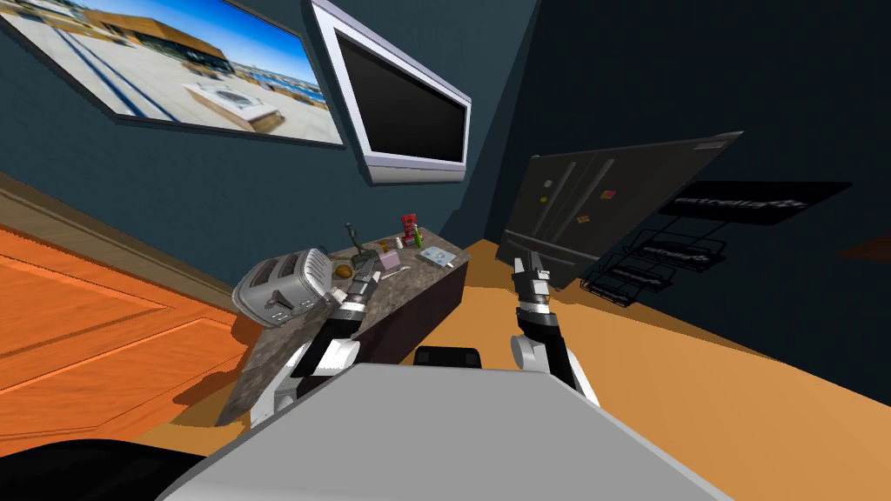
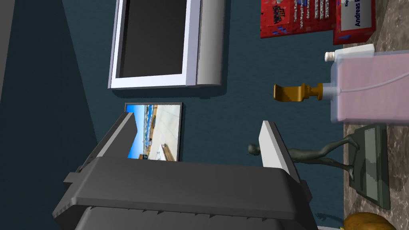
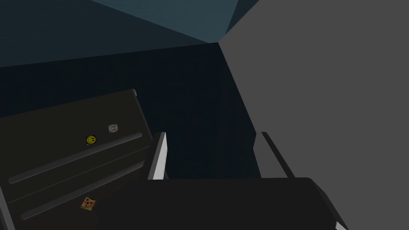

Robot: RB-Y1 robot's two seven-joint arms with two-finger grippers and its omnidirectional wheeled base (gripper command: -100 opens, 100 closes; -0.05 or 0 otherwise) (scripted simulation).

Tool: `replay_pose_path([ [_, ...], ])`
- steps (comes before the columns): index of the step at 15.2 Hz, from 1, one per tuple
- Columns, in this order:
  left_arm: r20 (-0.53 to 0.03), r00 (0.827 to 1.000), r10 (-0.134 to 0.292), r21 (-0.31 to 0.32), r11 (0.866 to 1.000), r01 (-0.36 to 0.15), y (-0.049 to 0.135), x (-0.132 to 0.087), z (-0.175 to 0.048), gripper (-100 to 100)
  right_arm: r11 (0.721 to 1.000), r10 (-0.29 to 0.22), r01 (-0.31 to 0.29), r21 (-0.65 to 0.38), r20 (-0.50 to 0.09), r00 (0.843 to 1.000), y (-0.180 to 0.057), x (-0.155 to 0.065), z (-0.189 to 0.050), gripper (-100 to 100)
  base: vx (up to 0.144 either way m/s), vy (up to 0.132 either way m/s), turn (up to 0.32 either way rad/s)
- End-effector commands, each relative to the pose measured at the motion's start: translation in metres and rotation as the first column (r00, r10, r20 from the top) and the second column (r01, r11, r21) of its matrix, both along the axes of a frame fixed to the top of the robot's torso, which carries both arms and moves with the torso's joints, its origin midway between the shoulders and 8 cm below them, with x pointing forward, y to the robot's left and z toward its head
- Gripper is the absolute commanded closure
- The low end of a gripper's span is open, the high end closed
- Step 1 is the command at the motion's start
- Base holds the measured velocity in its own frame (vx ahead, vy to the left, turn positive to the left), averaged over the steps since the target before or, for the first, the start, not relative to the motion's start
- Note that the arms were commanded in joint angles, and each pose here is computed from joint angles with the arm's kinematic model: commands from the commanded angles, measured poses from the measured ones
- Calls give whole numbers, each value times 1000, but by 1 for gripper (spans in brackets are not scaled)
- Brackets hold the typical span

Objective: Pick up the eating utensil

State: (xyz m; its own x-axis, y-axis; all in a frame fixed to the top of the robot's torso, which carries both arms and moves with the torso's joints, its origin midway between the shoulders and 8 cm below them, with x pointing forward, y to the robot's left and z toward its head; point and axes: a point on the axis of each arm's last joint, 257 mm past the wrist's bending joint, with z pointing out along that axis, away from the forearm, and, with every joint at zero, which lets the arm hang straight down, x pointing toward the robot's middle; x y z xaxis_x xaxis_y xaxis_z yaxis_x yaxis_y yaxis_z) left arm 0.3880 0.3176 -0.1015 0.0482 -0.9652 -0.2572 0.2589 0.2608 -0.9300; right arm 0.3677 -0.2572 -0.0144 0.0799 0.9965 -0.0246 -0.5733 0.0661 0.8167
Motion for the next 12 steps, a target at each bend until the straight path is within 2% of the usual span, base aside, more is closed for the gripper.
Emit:
replay_pose_path([
  [1, -61, 998, 12, -2, 1000, -12, 13, 4, -15, -100, 1000, 0, 0, 0, 0, 1000, 0, 0, 0, 0, 55, -76, -46],
  [2, -61, 998, 12, -2, 1000, -12, 13, 4, -15, -100, 1000, 0, 0, 0, 0, 1000, 0, 0, 0, 0, 36, -49, -9],
  [3, -111, 994, 23, -5, 1000, -23, 27, 6, -28, -100, 1000, 0, 0, 0, 0, 1000, 0, 0, 0, 0, 43, -62, -43],
  [4, -122, 992, 26, -5, 1000, -26, 28, 6, -31, -100, 1000, 0, 0, 0, 0, 1000, 0, 0, 0, 0, 47, -64, -43],
  [5, -166, 985, 38, -8, 999, -39, 42, 7, -42, -100, 1000, 0, 0, 0, 0, 1000, 0, 0, 0, 0, 66, -77, -61],
  [7, -185, 982, 43, -8, 999, -45, 44, 8, -47, -100, 1000, 0, 0, 0, 0, 1000, 0, 0, 0, 0, 54, -59, -26],
  [8, -233, 971, 59, -12, 998, -63, 60, 8, -59, -100, 1000, 0, 0, 0, 0, 1000, 0, 0, 0, 0, 50, -56, -47],
  [10, -247, 967, 63, -12, 998, -68, 61, 8, -63, -100, 1000, 0, 0, 0, 0, 1000, 0, 0, 0, 0, 42, -50, -34],
  [11, -295, 952, 82, -16, 996, -90, 78, 7, -75, -100, 1000, 0, 0, 0, 0, 1000, 0, 0, 0, 0, 46, -46, -52],
  [12, -307, 948, 85, -16, 995, -95, 79, 7, -78, -100, 1000, 0, 0, 0, 0, 1000, 0, 0, 0, 0, 56, -50, -50],
])
